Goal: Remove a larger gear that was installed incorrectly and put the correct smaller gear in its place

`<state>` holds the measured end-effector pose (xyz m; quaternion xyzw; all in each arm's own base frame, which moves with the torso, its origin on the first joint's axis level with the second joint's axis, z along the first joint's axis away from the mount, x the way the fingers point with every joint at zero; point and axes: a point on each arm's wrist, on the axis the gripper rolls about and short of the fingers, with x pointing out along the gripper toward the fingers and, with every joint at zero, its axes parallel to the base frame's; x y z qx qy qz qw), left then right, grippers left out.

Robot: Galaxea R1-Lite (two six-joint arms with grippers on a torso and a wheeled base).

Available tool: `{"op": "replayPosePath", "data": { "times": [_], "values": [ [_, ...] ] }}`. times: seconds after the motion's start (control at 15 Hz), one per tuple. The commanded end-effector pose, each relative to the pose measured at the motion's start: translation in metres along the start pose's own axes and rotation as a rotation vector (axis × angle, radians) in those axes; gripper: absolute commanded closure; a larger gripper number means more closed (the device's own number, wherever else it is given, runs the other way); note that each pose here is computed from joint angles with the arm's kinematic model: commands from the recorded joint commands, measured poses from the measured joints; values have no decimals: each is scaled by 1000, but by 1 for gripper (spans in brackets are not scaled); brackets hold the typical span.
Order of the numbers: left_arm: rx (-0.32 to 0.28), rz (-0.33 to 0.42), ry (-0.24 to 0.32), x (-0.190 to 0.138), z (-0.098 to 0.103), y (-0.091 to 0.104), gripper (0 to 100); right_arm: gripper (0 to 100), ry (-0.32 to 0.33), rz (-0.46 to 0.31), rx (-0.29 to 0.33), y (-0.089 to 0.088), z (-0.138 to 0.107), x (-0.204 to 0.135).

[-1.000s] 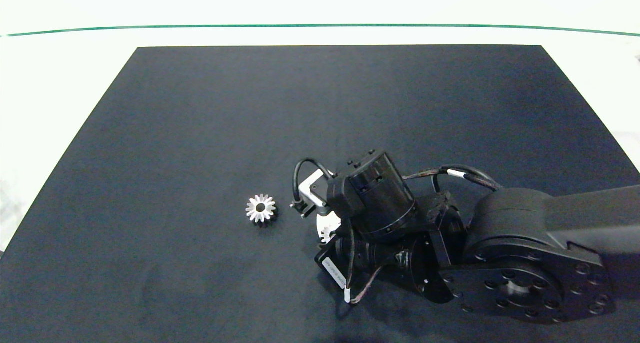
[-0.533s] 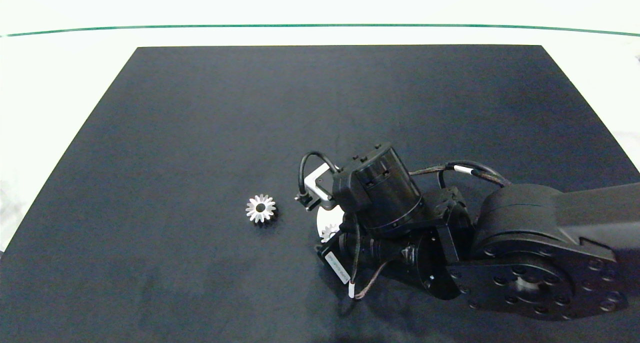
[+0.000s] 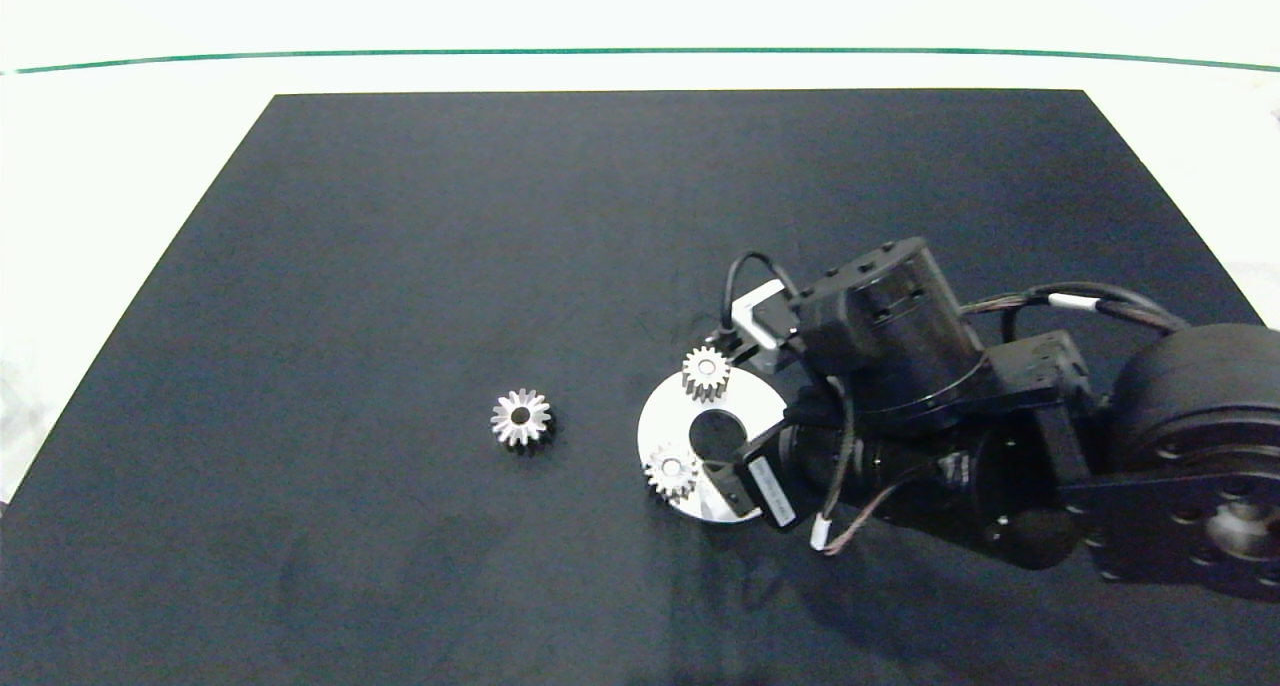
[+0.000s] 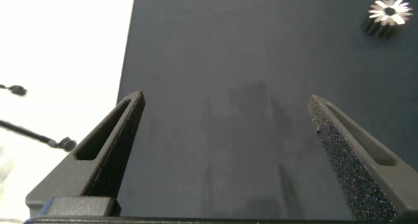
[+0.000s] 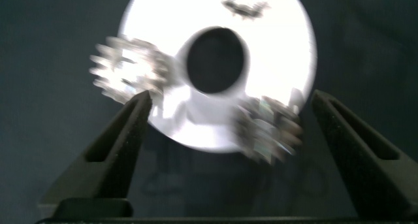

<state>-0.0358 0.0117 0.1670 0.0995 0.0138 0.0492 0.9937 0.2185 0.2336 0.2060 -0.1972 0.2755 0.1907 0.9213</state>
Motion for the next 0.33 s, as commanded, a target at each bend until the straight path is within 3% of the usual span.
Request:
{"op": "replayPosePath", "data": {
  "times": [0.07,0.33],
  "values": [
    [-2,45,-4,-3,0,-1,0,0,-42,-132,110,-56,-11,-44],
    [6,98,19,-10,-6,-3,0,0,-112,-311,204,-98,-35,-105]
  ]
}}
